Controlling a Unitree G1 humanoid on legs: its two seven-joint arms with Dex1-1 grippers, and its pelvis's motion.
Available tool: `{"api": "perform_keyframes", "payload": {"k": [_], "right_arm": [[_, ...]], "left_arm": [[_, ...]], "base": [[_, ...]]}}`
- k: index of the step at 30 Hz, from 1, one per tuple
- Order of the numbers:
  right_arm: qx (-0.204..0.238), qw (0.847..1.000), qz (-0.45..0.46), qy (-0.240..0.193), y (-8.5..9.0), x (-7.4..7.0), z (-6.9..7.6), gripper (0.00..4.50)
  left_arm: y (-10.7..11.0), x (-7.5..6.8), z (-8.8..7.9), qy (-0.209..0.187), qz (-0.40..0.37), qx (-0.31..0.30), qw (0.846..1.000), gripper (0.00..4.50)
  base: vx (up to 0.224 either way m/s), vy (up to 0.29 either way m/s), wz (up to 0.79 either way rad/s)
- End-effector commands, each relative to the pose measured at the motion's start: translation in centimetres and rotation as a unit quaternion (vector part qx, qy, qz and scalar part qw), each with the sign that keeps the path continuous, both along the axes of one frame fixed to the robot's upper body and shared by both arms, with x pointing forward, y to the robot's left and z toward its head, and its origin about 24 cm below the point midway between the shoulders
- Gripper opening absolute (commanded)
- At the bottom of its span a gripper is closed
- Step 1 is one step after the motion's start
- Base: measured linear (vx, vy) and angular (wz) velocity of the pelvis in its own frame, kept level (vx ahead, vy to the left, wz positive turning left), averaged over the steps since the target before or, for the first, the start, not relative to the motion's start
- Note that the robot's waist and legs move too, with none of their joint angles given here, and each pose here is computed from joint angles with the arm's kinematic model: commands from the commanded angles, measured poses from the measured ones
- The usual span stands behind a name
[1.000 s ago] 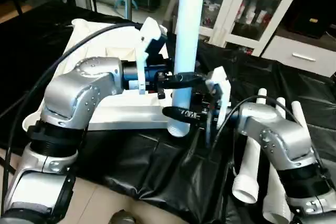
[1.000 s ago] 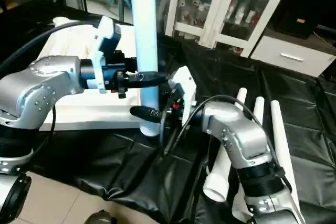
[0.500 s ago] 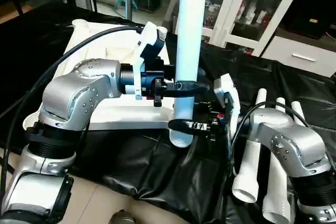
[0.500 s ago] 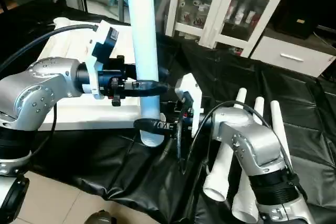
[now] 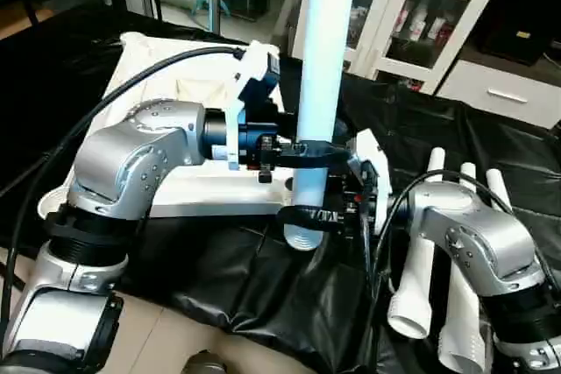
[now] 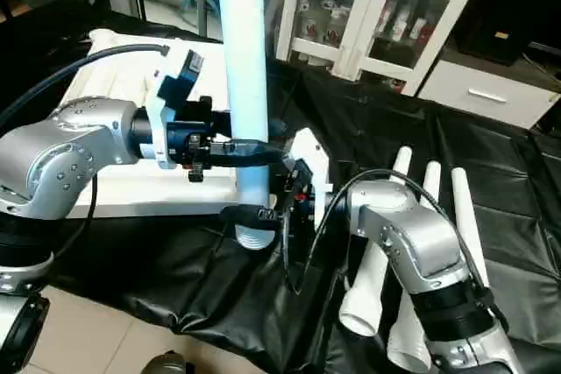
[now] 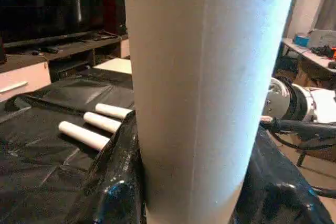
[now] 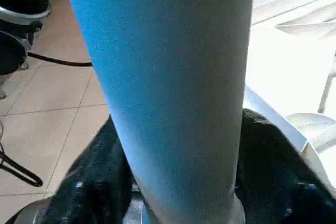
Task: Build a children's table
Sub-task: Insert table leg to table base
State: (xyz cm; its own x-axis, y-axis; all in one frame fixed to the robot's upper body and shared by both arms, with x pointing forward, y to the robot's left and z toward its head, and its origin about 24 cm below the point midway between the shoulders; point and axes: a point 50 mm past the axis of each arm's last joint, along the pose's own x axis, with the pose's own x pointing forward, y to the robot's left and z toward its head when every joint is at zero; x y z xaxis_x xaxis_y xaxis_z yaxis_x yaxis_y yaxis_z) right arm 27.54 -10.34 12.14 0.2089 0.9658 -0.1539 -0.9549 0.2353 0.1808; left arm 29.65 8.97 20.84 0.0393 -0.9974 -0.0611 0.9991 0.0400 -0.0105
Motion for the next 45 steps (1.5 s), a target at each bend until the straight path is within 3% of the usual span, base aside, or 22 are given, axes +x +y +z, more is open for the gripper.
{"api": "perform_keyframes", "payload": {"k": [1,7,25,28,39,43,45], "right_arm": [[-0.011,1.000,-0.007,-0.009,-0.2,0.3,0.1,2.33],[-0.015,1.000,-0.004,-0.009,-0.2,0.2,0.0,2.04],[-0.019,1.000,-0.005,-0.014,-0.3,0.1,-0.1,1.96],[-0.016,1.000,-0.010,-0.015,-0.2,0.2,0.0,1.96],[0.015,0.998,-0.065,-0.017,-0.8,1.1,0.5,1.90],[0.018,0.986,-0.165,-0.022,-2.5,3.0,0.4,1.89],[0.016,0.983,-0.180,-0.022,-2.8,3.3,0.3,1.89]], "left_arm": [[-0.5,-0.2,0.4,-0.017,-0.012,0.006,1.000,1.85],[-0.5,-0.2,0.3,-0.016,-0.014,0.009,1.000,1.85],[-0.2,0.0,-0.2,-0.005,-0.002,0.035,0.999,1.85],[-0.1,-0.1,-0.1,0.000,-0.001,0.033,0.999,2.55],[1.2,0.7,1.0,-0.001,0.035,-0.016,0.999,3.39],[3.0,1.5,2.1,0.017,0.083,-0.074,0.994,3.67],[3.5,1.6,2.1,0.018,0.091,-0.079,0.993,3.67]], "base": [[0.000,0.000,0.00],[0.000,0.000,0.00],[0.000,0.000,0.00],[0.000,0.000,0.00],[0.000,0.000,0.00],[0.000,0.000,0.00],[0.000,0.000,0.00]]}}
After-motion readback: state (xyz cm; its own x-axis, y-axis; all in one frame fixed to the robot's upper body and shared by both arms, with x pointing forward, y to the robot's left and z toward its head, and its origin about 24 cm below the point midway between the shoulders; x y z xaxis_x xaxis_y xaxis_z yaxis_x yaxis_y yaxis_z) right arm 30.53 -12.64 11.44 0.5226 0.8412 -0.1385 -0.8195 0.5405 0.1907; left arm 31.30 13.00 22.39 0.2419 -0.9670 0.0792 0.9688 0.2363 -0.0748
